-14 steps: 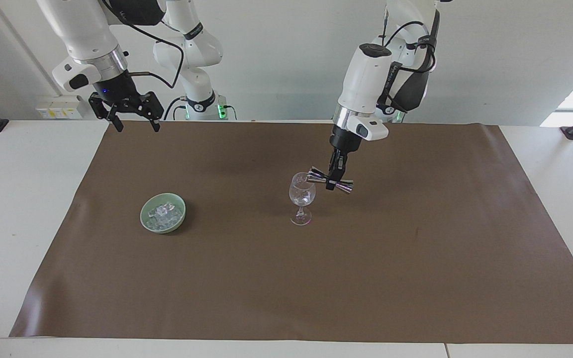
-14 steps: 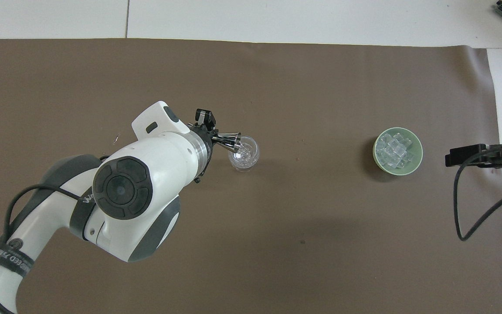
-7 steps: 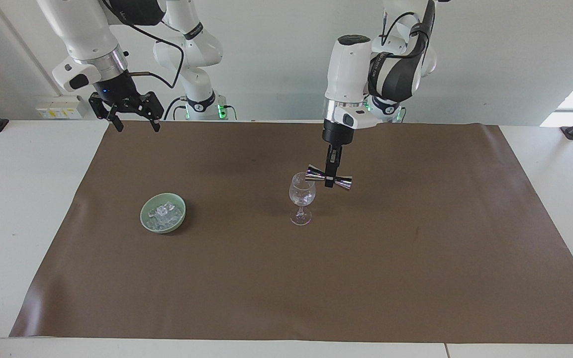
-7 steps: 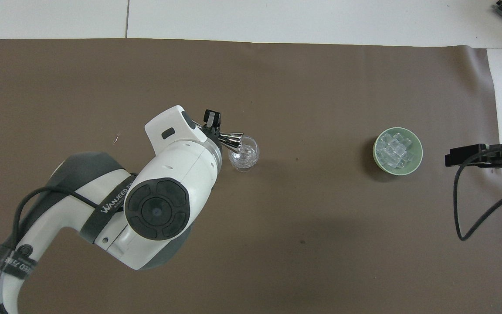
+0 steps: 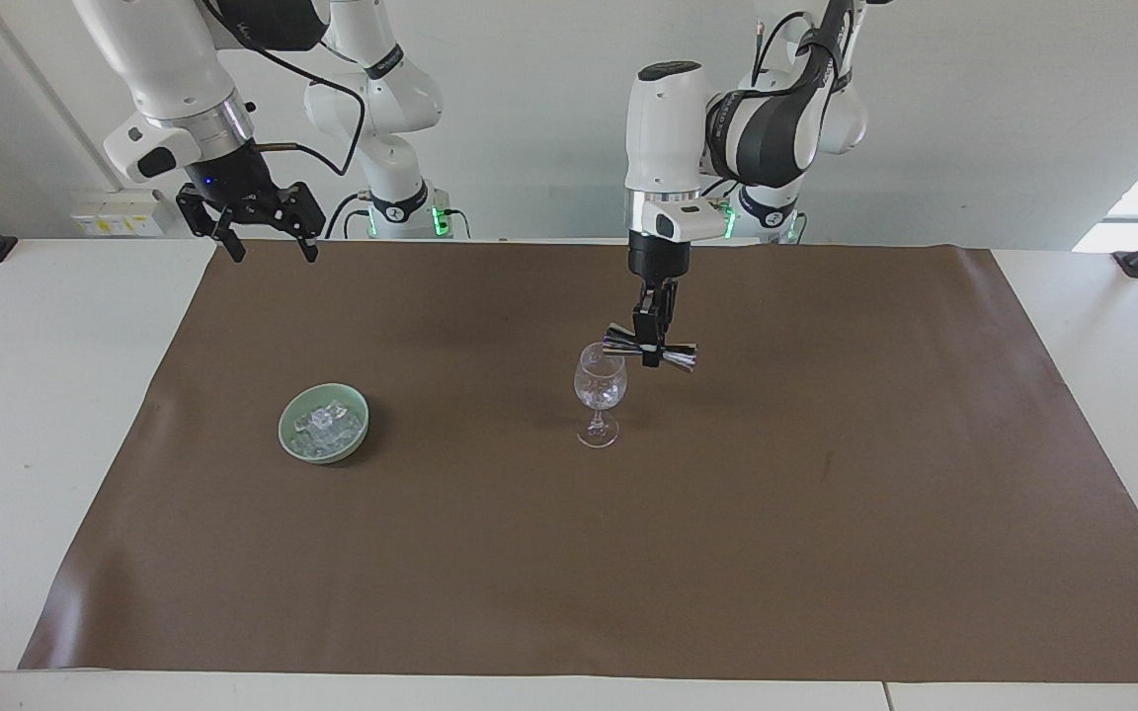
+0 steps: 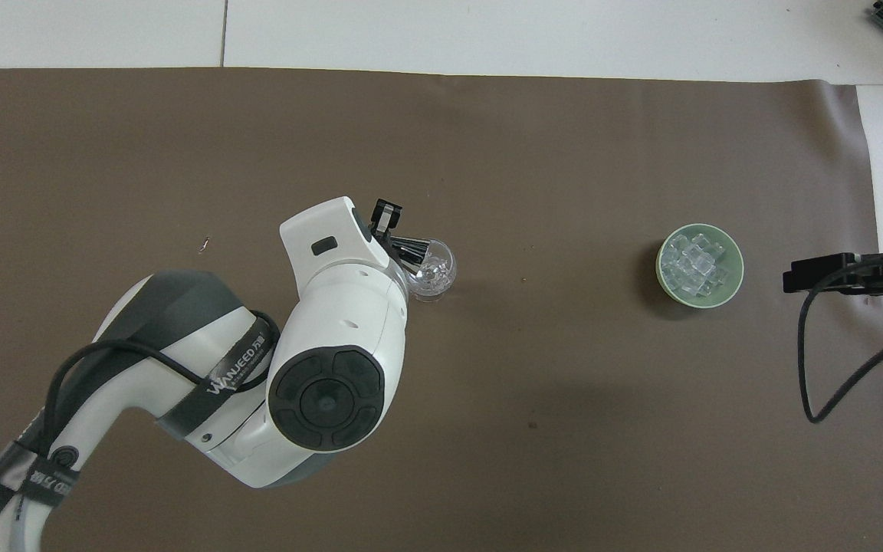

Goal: Pour wine and add ice with both arms
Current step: 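Tilt the jigger over the clear glass with the left gripper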

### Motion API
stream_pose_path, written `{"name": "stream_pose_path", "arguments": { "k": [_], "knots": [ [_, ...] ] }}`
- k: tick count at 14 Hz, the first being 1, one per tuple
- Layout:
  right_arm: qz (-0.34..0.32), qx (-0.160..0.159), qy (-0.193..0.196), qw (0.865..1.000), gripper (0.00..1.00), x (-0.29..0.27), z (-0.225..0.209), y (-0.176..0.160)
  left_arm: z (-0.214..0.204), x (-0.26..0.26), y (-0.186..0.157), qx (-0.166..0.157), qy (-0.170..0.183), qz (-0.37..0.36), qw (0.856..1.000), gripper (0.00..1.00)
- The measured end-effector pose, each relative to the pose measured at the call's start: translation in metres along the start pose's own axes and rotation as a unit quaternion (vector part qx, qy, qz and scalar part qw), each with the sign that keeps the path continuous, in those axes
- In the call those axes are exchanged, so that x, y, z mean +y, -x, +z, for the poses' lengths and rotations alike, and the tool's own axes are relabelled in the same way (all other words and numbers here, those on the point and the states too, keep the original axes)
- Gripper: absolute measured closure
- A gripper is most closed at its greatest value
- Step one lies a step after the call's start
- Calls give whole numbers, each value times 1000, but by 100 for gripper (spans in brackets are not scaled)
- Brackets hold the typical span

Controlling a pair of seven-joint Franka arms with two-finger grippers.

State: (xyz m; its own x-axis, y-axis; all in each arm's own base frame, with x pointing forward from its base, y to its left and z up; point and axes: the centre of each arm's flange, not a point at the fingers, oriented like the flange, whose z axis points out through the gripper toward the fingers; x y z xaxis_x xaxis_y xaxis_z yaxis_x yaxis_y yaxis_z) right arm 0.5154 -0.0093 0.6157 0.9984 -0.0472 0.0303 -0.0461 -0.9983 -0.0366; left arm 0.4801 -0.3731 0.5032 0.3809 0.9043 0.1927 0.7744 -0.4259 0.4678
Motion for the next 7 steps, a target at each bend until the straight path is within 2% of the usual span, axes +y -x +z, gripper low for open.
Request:
{"name": "stream_pose_path", "arguments": {
  "k": [7],
  "knots": [
    [0, 0, 0, 1000, 0, 0, 0, 0, -5, 5, 9, 8, 12, 19, 1000, 78]
  ]
}}
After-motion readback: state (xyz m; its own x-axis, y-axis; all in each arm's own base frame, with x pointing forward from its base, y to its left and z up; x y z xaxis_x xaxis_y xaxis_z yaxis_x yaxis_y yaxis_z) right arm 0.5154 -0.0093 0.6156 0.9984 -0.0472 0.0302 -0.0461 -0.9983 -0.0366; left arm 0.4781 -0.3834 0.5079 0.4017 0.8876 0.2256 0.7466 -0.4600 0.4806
